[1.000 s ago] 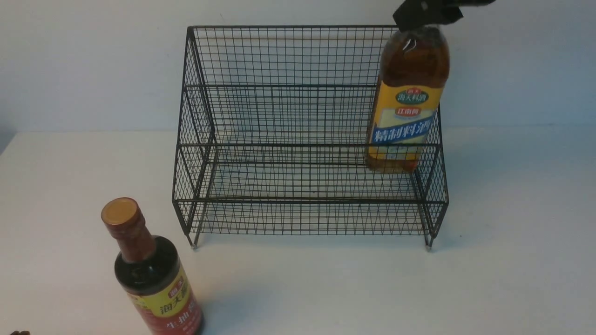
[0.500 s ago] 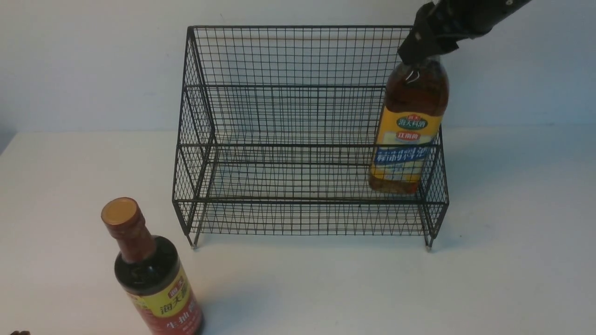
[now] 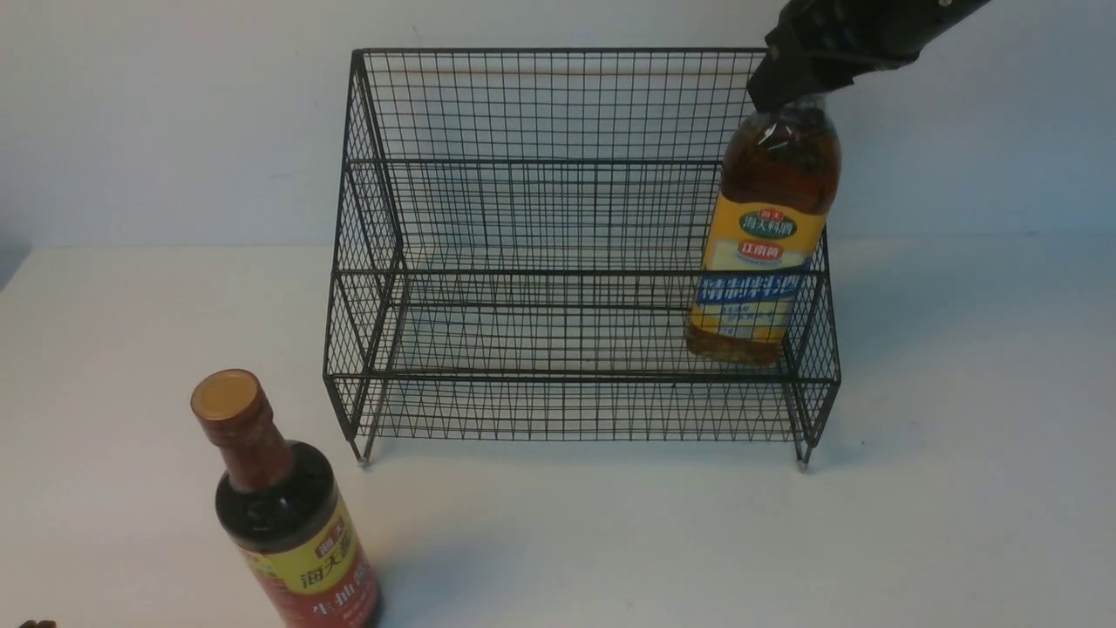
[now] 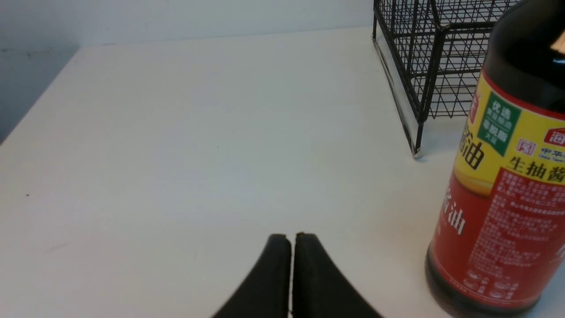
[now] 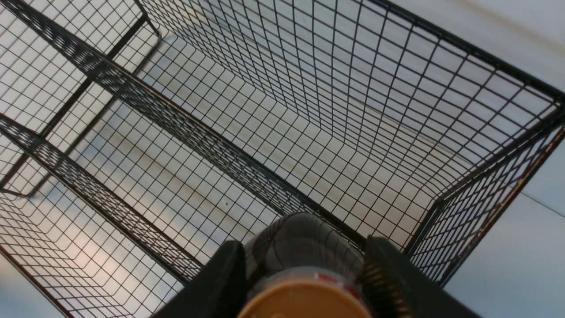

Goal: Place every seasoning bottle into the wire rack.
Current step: Use the right arm to put the condiment bottle back on the shelf

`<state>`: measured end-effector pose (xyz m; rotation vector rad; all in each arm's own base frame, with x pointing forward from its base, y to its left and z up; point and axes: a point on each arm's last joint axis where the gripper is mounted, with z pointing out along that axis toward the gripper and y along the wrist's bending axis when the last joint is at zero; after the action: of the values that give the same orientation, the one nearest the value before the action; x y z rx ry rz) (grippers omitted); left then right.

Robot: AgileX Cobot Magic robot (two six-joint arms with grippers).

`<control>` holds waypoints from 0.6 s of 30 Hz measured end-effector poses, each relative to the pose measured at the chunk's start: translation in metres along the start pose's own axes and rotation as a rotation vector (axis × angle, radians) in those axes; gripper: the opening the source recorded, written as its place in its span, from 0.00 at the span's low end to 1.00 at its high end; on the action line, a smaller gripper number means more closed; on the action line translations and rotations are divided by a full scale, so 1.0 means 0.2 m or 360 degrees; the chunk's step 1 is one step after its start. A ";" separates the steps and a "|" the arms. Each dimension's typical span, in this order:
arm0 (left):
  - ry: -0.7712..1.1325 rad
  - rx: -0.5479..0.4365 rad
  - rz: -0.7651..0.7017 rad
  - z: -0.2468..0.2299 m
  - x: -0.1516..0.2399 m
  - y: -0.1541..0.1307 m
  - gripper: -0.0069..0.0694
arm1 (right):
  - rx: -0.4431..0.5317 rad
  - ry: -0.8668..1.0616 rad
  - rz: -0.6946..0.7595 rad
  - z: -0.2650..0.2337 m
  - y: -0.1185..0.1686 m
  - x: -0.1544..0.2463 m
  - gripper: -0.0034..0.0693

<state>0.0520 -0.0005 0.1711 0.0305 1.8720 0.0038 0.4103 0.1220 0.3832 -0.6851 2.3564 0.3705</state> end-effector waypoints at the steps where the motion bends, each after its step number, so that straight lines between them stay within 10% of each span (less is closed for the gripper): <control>1: 0.0000 0.0000 0.0000 0.00 0.00 0.00 0.08 | -0.0002 -0.0001 0.0001 0.00 0.00 0.00 0.49; 18: 0.0000 0.0000 0.0000 0.00 0.00 0.00 0.08 | -0.0043 -0.0073 0.0048 -0.14 0.06 -0.02 0.78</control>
<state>0.0520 -0.0005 0.1711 0.0305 1.8720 0.0038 0.3921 0.1210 0.4078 -0.6474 2.3242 0.4279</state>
